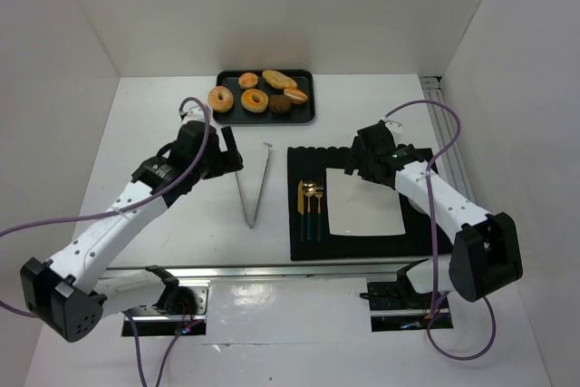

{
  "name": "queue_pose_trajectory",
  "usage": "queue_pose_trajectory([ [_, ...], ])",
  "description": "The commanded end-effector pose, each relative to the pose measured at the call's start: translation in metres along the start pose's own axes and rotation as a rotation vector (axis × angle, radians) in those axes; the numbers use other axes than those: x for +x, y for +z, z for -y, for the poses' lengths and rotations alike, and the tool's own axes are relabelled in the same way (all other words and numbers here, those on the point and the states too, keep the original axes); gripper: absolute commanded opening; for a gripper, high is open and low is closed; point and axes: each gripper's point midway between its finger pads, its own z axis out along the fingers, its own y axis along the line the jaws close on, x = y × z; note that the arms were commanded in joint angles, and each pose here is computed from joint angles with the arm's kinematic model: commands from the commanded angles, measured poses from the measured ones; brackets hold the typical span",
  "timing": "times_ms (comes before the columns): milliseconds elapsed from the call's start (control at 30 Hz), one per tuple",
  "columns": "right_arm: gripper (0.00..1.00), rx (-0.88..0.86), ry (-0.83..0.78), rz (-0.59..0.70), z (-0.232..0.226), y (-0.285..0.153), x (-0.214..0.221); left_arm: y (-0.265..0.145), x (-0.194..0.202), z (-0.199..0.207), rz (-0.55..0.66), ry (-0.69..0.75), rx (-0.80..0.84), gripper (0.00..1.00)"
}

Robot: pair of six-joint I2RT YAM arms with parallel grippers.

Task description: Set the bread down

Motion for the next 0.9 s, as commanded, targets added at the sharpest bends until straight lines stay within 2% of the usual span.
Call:
queue_pose_trajectory([
  [0,1.0,-0.024,0.029,0.063,-0.004,-0.009,-0.012,-0.023,-0.037,-0.005,0.148,-0.06,-0.028,0.99],
  [200,1.0,-0.016,0.039,0.068,-0.003,-0.008,-0.013,-0.021,-0.035,-0.012,0.151,-0.056,-0.061,0.99],
  [400,1.0,-0.021,0.041,0.074,-0.004,-0.01,-0.016,-0.006,-0.01,-0.006,0.045,-0.007,-0.027,0.99],
  [533,1.0,-0.04,0.057,0.083,-0.006,-0.011,-0.015,0.017,0.04,-0.009,-0.145,-0.037,-0.062,0.99],
  [733,1.0,-0.096,0.06,0.066,-0.016,-0.01,-0.011,0.036,0.093,-0.003,-0.267,-0.026,-0.056,0.99],
  [800,1.0,-0.102,0.055,0.074,-0.018,-0.012,-0.015,0.041,0.106,0.009,-0.293,0.006,0.011,0.99],
  [867,1.0,-0.097,0.052,0.067,-0.018,-0.01,-0.014,0.052,0.127,0.008,-0.357,0.054,0.004,0.99],
])
